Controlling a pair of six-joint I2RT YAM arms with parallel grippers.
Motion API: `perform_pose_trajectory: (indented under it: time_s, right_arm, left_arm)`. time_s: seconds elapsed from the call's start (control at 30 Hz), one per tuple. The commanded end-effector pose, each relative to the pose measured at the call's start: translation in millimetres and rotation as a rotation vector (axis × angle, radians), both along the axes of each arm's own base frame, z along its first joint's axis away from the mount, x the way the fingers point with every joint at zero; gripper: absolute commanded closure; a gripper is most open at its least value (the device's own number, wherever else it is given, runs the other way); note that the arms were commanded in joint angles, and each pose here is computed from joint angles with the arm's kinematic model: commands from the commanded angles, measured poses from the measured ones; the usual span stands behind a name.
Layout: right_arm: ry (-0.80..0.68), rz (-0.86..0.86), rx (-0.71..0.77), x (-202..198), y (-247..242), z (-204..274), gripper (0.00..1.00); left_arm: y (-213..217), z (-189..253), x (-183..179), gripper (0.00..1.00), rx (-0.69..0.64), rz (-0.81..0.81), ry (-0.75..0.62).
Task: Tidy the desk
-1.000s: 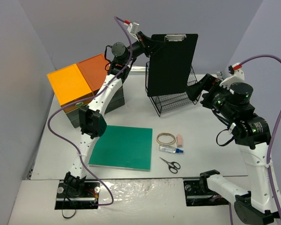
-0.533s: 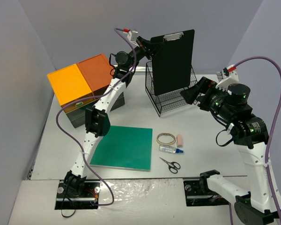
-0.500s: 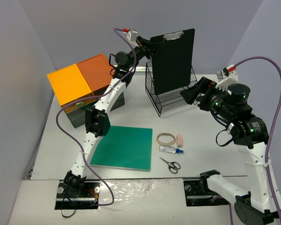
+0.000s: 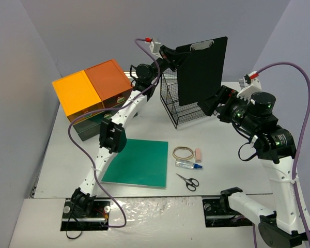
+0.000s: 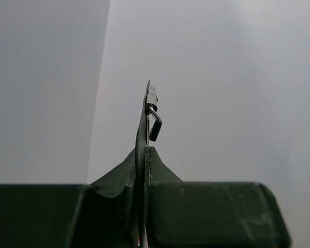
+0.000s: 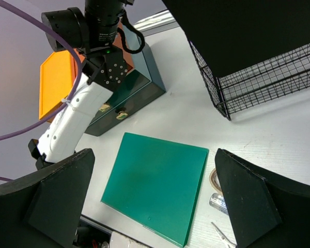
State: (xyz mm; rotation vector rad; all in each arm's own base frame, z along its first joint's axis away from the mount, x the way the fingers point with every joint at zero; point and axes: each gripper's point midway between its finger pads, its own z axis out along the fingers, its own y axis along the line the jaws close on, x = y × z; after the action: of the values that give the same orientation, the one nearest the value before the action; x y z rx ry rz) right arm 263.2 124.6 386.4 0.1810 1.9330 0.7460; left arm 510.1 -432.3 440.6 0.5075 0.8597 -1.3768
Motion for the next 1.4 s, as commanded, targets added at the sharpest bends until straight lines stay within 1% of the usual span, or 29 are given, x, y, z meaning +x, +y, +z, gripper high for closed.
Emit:
perform_pose_trajectory:
  time_s: [0.0,0.13,0.37,0.63,0.73,1.1,1.37]
  right_arm:
    - [-0.045,0.039,0.01,1.6,6.9,11.3,0.0]
    - [-0.037,0.048,0.004,3.3,8.3,9.1,0.0]
    - [-0.036,0.054,-0.001,6.4,9.6,9.2,0.0]
    - [-0.025,0.049,-0.004,9.7,9.7,6.4,0.0]
    - [-0.024,0.043,-0.002,10.6,9.1,6.6,0.0]
    - [-0.031,0.05,-0.01,13.9,10.1,8.7,0.0]
    - [-0.034,0.057,-0.006,10.7,10.8,9.6,0.0]
  left_arm:
    - [29.3,76.4,-41.0,1.0,-0.121,0.042,-0.242]
    - [32.2,80.7,-41.2,1.0,-0.114,0.06,-0.265]
    - [45.6,103.2,-48.2,1.0,-0.097,0.106,-0.335]
    - [59.0,107.7,-46.7,1.0,-0.084,0.119,-0.372]
    - [62.0,113.8,-58.5,1.0,-0.088,0.091,-0.405]
    - [72.1,142.0,-91.8,1.0,-0.116,0.076,-0.511]
    - [73.7,147.5,-96.9,1.0,-0.118,0.096,-0.554]
